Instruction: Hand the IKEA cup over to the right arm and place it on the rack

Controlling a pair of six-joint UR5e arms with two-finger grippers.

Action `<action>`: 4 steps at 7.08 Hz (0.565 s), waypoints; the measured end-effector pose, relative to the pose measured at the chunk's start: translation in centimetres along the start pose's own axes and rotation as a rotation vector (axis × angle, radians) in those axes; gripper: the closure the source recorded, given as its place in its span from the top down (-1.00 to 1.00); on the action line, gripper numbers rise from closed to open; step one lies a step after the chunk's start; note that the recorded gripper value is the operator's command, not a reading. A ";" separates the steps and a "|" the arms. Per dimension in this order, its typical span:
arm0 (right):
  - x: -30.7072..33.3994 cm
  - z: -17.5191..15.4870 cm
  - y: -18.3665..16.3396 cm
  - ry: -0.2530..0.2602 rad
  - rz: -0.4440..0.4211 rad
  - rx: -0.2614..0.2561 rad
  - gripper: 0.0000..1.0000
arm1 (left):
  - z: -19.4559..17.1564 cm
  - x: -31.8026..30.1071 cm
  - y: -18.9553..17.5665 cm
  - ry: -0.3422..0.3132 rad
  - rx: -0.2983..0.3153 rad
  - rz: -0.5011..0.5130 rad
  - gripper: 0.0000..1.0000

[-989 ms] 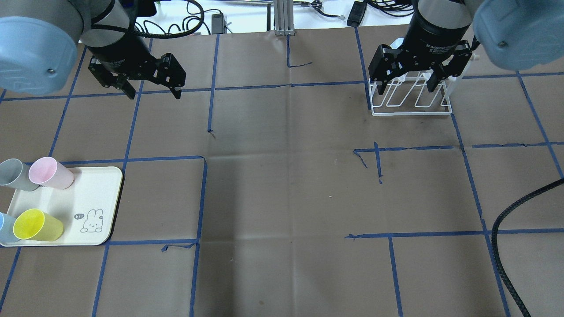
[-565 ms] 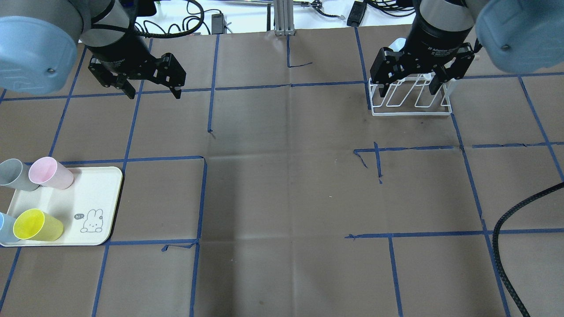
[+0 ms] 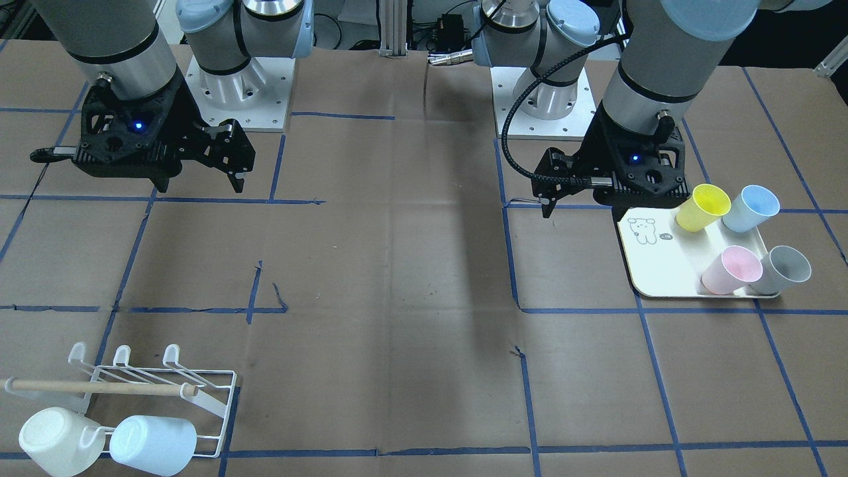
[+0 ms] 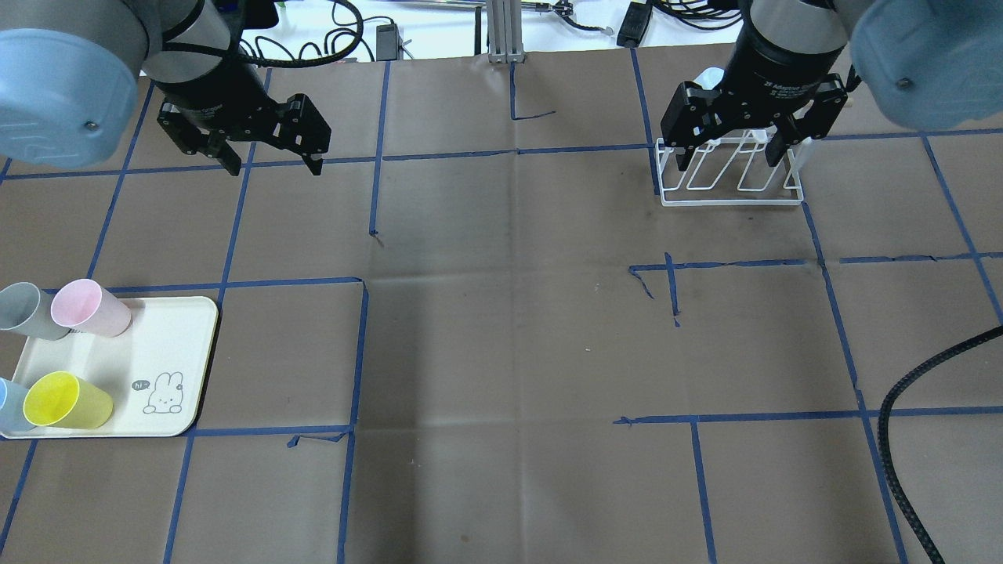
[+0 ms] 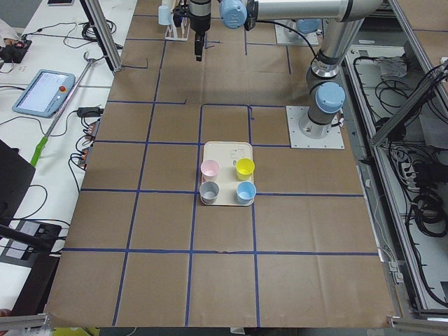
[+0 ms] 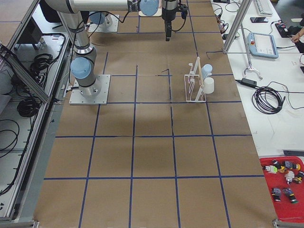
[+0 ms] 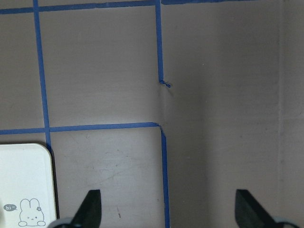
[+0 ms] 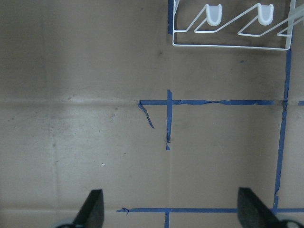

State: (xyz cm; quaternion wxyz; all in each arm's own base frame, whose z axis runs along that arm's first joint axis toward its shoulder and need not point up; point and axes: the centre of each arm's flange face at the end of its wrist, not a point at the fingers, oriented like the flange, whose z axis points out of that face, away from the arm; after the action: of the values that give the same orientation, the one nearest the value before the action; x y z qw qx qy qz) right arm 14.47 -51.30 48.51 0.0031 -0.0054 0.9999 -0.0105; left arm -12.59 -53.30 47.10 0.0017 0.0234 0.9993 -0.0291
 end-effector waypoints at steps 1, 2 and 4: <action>0.0 0.0 -0.1 -0.002 0.001 0.001 0.99 | 0.0 0.0 0.0 0.000 0.000 0.001 1.00; 0.0 0.0 -0.2 -0.003 0.001 0.001 0.99 | 0.0 0.0 0.0 0.000 0.000 0.002 1.00; 0.0 0.1 -0.4 -0.005 0.001 0.000 0.99 | 0.0 0.0 0.0 0.001 0.000 0.004 1.00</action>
State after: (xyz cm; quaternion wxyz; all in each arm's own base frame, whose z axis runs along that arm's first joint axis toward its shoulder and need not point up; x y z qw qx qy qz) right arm 14.43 -51.71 48.44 0.0054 -0.0049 0.9999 -0.0103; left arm -12.60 -53.29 47.08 0.0015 0.0254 0.9993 -0.0289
